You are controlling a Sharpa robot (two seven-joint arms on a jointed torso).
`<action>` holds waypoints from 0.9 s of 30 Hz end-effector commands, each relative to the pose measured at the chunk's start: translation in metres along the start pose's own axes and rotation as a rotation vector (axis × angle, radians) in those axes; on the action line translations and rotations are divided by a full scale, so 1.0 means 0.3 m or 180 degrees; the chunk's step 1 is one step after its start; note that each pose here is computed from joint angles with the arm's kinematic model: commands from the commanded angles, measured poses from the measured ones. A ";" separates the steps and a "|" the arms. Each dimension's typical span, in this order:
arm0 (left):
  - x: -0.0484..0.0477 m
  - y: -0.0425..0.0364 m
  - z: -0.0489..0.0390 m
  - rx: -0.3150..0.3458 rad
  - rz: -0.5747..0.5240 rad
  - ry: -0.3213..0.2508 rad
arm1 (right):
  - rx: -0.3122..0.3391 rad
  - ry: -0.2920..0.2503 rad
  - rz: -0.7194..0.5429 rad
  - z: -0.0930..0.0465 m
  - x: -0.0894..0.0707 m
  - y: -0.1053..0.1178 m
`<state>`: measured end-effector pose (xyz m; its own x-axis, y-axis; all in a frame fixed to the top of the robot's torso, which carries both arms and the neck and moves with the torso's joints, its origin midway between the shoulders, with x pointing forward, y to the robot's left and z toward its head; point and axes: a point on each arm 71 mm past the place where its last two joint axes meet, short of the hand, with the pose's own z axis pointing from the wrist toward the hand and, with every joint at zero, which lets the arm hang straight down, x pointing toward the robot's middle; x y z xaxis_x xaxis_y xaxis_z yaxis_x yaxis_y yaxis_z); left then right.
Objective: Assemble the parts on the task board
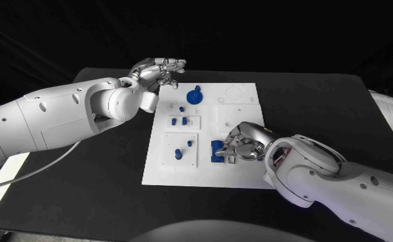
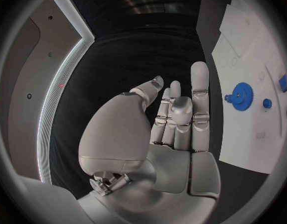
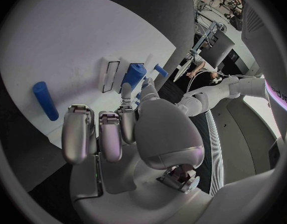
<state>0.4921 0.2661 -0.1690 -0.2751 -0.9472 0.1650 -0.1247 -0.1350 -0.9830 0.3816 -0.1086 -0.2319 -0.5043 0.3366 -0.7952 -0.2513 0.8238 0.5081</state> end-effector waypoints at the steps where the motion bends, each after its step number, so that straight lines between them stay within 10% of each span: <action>1: 0.008 -0.002 0.001 0.0016 -0.0009 0.0073 | -0.0026 0.0046 -0.0097 0.010 0.008 0.005; 11: 0.005 -0.002 -0.001 0.0010 -0.0008 0.0069 | -0.0034 0.0070 -0.0136 0.013 0.013 0.005; 27: -0.005 -0.004 -0.005 0.0011 -0.0002 0.0049 | -0.0298 -0.0443 0.0209 -0.103 -0.102 -0.091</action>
<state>0.4916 0.2698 -0.1690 -0.2704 -0.9488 0.1632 -0.1270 -0.1328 -0.9830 0.3793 -0.1562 -0.2157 -0.4148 0.4276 -0.8032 -0.2646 0.7879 0.5561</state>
